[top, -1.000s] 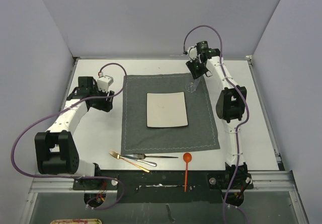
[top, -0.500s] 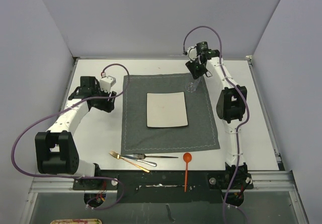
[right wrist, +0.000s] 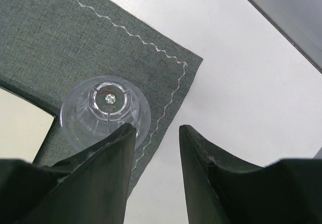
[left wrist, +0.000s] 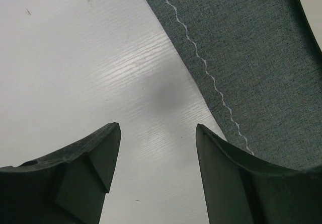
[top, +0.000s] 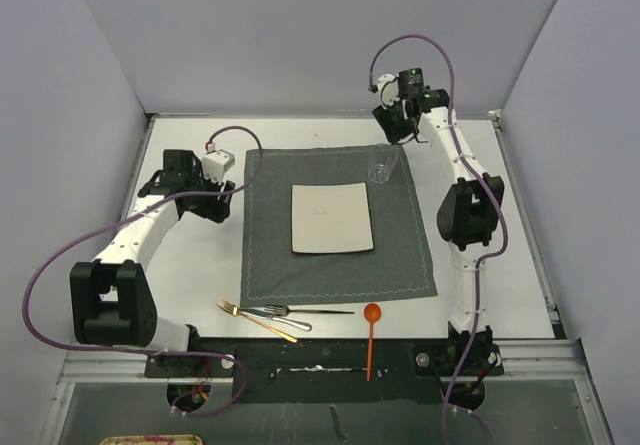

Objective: Set the dinner table for one person
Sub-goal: Adjust the cup on the napkin, then pick up the fork at the center of the board.

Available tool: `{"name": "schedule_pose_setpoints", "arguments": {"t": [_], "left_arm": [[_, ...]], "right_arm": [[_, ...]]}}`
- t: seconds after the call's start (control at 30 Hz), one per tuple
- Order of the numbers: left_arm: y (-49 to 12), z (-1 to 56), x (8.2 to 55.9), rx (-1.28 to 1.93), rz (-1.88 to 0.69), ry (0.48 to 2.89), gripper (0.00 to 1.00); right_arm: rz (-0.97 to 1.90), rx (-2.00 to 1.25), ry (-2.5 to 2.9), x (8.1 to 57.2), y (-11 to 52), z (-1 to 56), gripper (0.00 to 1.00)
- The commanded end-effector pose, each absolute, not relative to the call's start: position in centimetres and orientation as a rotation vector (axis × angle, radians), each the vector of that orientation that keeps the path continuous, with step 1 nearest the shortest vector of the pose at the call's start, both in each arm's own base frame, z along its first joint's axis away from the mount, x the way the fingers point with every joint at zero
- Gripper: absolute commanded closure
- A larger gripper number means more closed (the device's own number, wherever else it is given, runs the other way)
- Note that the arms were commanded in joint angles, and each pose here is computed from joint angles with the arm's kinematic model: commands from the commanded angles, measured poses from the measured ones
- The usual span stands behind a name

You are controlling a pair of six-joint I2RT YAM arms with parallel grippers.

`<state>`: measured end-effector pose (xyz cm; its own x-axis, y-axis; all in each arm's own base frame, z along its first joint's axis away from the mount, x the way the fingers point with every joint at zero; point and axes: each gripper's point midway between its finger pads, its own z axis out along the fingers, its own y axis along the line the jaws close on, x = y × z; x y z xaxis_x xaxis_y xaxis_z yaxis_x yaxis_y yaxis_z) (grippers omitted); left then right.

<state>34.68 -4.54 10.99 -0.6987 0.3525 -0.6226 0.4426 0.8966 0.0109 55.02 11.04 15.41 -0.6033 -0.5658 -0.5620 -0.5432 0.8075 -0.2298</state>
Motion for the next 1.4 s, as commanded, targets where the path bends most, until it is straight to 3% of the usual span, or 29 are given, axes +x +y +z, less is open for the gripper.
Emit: {"name": "schedule_pose_setpoints", "arguments": {"t": [0.0, 0.2, 0.6, 0.93, 1.37], "left_arm": [[-4.7, 13.3, 35.8, 0.589, -0.159, 2.334, 0.4], [-6.4, 12.5, 34.2, 0.625, -0.298, 2.331, 0.4], [-9.6, 13.7, 30.2, 0.761, -0.54, 2.283, 0.41], [-13.3, 15.6, 24.4, 0.997, -0.661, 2.039, 0.48], [-14.8, 13.7, 19.6, 1.184, -0.732, 2.064, 0.48]], "right_arm": [[0.024, -0.84, 2.226, 53.2, 12.4, 21.6, 0.61], [0.446, -1.03, 2.24, 44.0, 16.1, 19.9, 0.67], [0.596, -1.44, 2.327, 27.6, 15.1, 14.8, 0.68], [0.558, -1.499, 2.315, 22.4, 14.4, 10.5, 0.64], [0.63, -1.44, 2.337, 20.1, 14.9, 9.8, 0.64]]}}
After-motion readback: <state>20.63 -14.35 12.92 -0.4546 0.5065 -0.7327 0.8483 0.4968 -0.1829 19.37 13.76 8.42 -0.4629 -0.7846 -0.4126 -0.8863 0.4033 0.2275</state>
